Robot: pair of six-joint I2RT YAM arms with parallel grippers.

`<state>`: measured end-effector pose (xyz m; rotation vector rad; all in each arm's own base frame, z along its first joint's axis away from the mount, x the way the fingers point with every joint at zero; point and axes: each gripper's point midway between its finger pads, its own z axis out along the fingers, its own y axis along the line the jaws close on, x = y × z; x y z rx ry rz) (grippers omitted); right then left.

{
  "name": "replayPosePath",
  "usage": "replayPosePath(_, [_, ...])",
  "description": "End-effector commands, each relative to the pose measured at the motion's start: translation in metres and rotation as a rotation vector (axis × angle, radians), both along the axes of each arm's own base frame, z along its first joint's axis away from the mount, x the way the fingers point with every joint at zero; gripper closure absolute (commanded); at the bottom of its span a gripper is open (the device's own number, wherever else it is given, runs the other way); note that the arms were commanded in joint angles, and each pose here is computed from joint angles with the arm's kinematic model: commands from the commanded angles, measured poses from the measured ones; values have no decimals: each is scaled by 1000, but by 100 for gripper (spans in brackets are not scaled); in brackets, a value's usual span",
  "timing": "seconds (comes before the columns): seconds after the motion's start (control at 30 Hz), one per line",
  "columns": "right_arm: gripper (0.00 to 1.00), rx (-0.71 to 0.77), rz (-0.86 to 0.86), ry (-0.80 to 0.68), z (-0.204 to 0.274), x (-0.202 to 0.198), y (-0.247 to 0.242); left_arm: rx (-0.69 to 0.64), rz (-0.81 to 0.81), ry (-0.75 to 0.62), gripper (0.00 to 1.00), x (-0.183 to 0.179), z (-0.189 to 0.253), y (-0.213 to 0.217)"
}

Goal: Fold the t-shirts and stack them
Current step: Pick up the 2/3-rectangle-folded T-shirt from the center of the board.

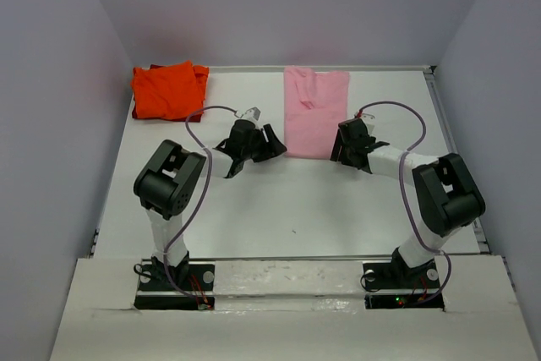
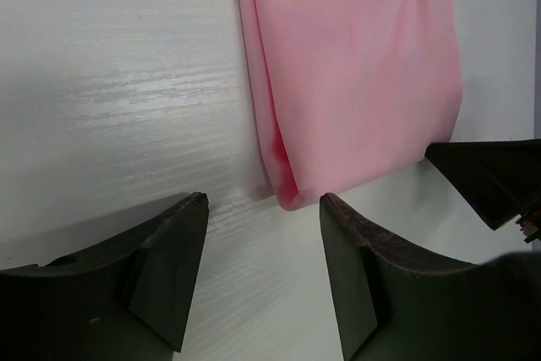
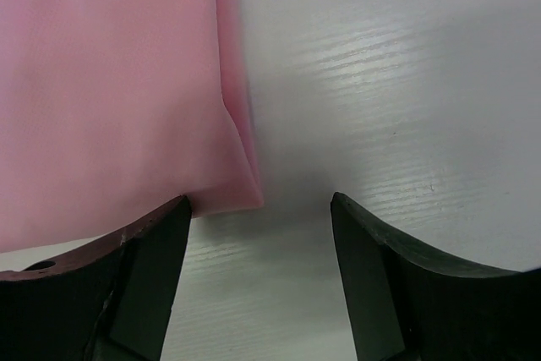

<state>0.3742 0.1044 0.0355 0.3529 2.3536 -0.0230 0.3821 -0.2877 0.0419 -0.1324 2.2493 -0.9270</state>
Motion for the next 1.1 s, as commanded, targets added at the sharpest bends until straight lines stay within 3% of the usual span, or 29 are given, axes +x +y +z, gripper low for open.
replayPosePath(0.0, [27, -5, -36, -17, -4, 11, -3, -15, -3, -67, 32, 15, 15, -9])
replayPosePath(0.77, [30, -9, -28, -6, -8, 15, 0, -2, -62, -13, 32, 21, 16, -50])
replayPosePath(1.07, [33, -14, -31, -3, -9, 21, 1, 43, -59, 15, 41, 13, 6, -41])
